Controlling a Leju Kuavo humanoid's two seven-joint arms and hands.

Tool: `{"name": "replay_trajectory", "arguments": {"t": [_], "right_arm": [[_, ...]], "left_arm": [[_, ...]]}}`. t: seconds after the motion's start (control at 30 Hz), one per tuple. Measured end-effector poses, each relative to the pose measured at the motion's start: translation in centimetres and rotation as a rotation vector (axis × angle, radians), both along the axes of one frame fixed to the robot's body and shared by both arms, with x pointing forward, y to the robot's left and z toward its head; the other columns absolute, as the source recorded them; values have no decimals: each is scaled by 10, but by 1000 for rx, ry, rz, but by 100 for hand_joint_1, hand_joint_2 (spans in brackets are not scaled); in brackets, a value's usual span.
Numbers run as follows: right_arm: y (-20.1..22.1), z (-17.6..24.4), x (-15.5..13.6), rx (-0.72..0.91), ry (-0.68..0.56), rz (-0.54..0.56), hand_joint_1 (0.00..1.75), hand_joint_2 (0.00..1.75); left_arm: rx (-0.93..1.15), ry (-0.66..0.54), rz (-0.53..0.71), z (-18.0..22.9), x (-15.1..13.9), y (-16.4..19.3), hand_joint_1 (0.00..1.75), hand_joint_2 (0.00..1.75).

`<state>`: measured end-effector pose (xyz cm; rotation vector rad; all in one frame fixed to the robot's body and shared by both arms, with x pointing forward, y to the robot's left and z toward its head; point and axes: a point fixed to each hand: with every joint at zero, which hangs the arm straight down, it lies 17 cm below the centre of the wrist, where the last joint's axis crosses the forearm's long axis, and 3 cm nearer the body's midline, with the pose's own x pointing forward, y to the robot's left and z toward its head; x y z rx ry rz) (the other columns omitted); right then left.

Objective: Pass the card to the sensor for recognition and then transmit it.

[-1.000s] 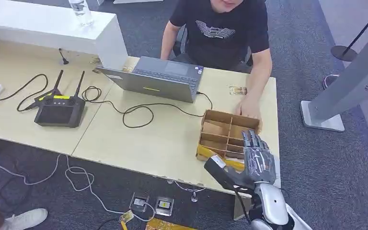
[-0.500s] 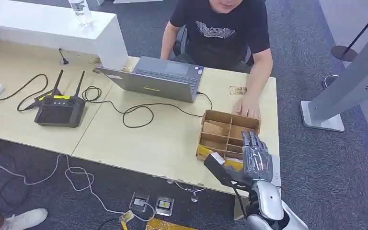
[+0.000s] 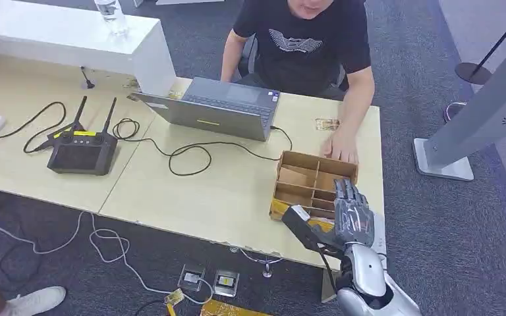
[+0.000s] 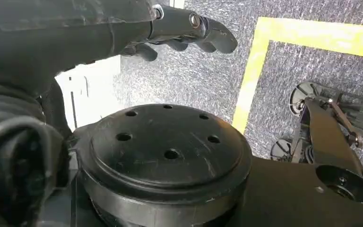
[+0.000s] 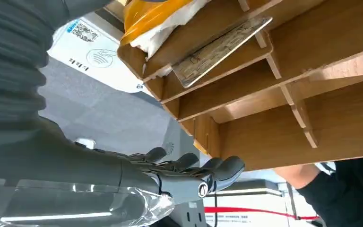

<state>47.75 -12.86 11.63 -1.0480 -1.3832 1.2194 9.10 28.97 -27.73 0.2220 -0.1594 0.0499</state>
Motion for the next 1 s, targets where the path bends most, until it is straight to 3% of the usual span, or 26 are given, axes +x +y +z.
{"name": "replay_trajectory", "arguments": {"t": [0.43,0.47,0.5,1.0], "right_arm": [[6,-4,1,2,1,5,0,175],[7,-5,1,0,2,7,155,175],[8,-5,1,-1,3,9,175,175],[17,-17,0,-42,37,29,175,175]], "left_arm": [[1,-1,-6,0,0,1,0,0],[1,-1,-6,0,0,1,0,0],[1,-1,-6,0,0,2,0,0],[6,0,-6,0,0,3,0,0]]}}
